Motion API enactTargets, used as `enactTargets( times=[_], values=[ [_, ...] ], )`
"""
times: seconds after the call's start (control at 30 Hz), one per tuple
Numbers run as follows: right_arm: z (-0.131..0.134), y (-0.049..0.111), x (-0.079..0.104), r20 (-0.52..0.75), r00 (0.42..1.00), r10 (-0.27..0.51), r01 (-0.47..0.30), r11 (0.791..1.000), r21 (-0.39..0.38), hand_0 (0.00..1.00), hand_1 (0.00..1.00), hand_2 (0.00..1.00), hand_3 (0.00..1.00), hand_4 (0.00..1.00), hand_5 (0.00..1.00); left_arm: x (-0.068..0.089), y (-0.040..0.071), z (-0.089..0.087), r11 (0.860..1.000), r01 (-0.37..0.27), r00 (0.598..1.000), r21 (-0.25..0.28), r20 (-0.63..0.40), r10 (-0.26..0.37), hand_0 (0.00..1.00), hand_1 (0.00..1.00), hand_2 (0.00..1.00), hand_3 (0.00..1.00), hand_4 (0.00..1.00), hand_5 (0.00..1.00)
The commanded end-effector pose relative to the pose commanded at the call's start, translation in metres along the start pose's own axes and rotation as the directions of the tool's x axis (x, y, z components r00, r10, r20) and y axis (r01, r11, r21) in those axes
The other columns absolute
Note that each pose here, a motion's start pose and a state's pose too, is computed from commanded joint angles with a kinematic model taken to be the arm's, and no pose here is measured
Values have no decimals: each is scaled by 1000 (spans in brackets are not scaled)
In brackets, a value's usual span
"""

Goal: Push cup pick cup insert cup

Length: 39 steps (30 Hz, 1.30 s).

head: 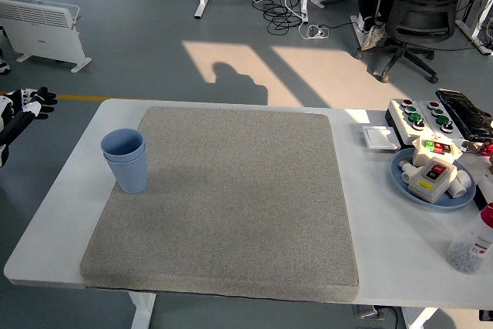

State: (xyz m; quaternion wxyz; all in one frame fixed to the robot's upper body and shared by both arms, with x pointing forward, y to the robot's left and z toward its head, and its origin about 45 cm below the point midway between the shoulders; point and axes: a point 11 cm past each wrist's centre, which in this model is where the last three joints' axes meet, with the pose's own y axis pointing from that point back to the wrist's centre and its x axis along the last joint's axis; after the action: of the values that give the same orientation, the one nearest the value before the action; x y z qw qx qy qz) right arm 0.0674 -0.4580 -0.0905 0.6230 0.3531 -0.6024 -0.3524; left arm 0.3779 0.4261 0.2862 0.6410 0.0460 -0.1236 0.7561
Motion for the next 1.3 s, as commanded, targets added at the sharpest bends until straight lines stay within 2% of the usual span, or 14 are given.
enactTargets(
  times=[0.07, 0.13, 0.2, 0.23, 0.3, 0.4, 0.43, 0.5, 0.53, 0.6, 0.63, 0.8, 1.3],
  values=[
    [-1, 0, 0, 0, 1000, 0, 0, 1000, 3, 711, 635, 647, 588, 123, 410, -3, 16, -14, 999, -50, 993, -1, -103, 50, 655, 650, 642, 574, 602, 821],
    [-3, 1, 0, 1, 1000, 0, 0, 1000, 6, 711, 635, 647, 588, 123, 410, -8, 38, -36, 996, -82, 972, 32, -218, 87, 655, 650, 642, 574, 602, 821],
    [-5, 1, 0, 4, 1000, 0, 0, 1000, 9, 711, 635, 647, 588, 123, 410, -15, 58, -54, 994, -83, 947, 76, -304, 102, 655, 650, 642, 574, 602, 821],
    [-5, 1, 0, 5, 1000, 0, 0, 1000, 10, 711, 635, 647, 588, 123, 410, -16, 64, -61, 992, -82, 933, 95, -343, 110, 699, 707, 688, 599, 606, 867],
    [-8, 1, 1, 10, 1000, 1, -1, 1000, 13, 711, 635, 647, 588, 123, 410, -26, 81, -73, 991, -46, 899, 124, -428, 95, 699, 707, 688, 599, 606, 867],
    [-9, 1, 2, 13, 1000, 1, -1, 1000, 17, 711, 635, 647, 588, 123, 410, -31, 94, -82, 988, -38, 827, 149, -550, 114, 699, 707, 688, 599, 606, 867],
    [-10, 1, 2, 13, 1000, 1, -1, 1000, 18, 711, 636, 647, 588, 123, 410, -31, 95, -83, 988, -39, 812, 151, -571, 119, 775, 767, 754, 690, 585, 998],
    [-11, 2, 1, 17, 1000, 1, -1, 1000, 20, 711, 636, 647, 588, 123, 410, -35, 94, -80, 991, -9, 757, 133, -647, 94, 775, 767, 754, 690, 585, 998],
    [-12, 2, 1, 16, 1000, 1, -1, 1000, 21, 711, 636, 647, 588, 123, 410, -36, 92, -78, 992, 9, 752, 123, -655, 74, 775, 767, 754, 690, 585, 998],
    [-13, 2, 1, 16, 1000, 1, -1, 1000, 23, 711, 636, 647, 588, 123, 410, -38, 90, -76, 993, 30, 751, 113, -658, 52, 775, 767, 754, 690, 585, 998],
    [-14, 2, 2, 15, 1000, 1, -1, 1000, 25, 711, 636, 647, 589, 123, 410, -38, 87, -73, 994, 48, 752, 103, -658, 32, 790, 784, 773, 725, 591, 998],
    [-16, 2, 2, 20, 1000, 1, -2, 1000, 28, 711, 636, 647, 589, 123, 410, -40, 81, -65, 989, 125, 757, 80, -652, -42, 790, 784, 773, 725, 591, 998],
    [-17, 3, 3, 22, 1000, 2, -2, 1000, 30, 710, 636, 644, 588, 122, 410, -45, 81, -72, 984, 146, 760, 107, -648, -42, 796, 787, 785, 746, 590, 998]
  ],
)
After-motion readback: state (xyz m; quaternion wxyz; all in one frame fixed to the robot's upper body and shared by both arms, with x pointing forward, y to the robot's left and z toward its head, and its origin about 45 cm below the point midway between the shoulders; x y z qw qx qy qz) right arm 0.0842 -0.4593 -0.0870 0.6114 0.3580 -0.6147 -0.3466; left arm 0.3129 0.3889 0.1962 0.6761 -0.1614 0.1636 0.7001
